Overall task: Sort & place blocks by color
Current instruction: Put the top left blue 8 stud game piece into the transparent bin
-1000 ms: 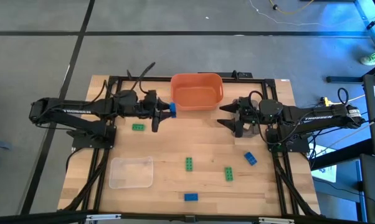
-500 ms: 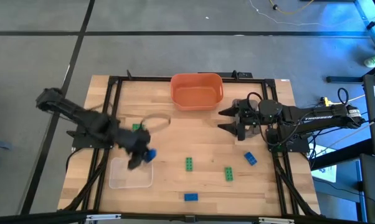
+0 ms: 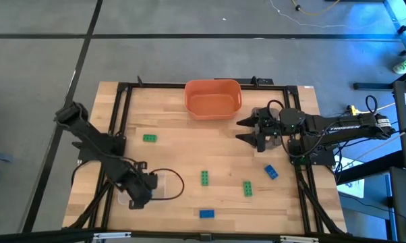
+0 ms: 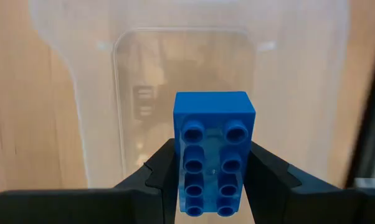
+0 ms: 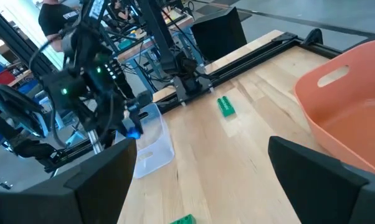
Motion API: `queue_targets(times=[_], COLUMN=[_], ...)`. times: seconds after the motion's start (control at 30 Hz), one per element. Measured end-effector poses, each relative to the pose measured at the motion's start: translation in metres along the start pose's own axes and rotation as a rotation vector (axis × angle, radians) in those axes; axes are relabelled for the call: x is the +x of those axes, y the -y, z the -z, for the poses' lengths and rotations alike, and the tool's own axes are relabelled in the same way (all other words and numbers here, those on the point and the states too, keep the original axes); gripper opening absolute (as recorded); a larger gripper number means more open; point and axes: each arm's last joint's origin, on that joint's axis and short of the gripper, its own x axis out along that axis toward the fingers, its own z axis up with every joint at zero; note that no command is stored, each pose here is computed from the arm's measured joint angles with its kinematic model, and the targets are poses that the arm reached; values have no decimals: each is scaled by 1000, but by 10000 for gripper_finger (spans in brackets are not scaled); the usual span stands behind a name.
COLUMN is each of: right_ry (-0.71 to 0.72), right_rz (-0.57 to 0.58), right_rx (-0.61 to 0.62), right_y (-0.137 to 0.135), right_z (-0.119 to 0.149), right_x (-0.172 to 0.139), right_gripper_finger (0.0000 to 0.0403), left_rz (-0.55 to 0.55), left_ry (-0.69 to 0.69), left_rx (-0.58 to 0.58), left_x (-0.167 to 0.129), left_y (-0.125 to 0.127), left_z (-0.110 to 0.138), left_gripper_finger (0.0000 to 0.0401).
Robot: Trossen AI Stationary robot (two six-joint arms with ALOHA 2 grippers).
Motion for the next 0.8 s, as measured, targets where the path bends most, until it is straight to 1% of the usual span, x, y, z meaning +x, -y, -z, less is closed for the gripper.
queue_targets(times=[0.17, 0.27, 0.43, 0.57, 0.8], right_ry=[0, 0, 1, 1, 2], right_rz=[0, 0, 0, -1, -1], right_rx=[6, 28, 40, 41, 28], right_y=[0, 0, 0, 0, 0], right_z=[0, 0, 0, 0, 0], right_x=[0, 0, 0, 0, 0], right_gripper_finger=[365, 365, 365, 365, 365], left_rz=[-62, -75, -74, -25, 33], left_ry=[-70, -89, -87, -110, -126], left_rx=[20, 13, -15, -46, -66], left_x=[25, 31, 30, 26, 19], left_y=[-2, -3, -9, -14, -22], left_z=[-7, -9, -15, -19, -26], left_gripper_finger=[133, 160, 200, 226, 273])
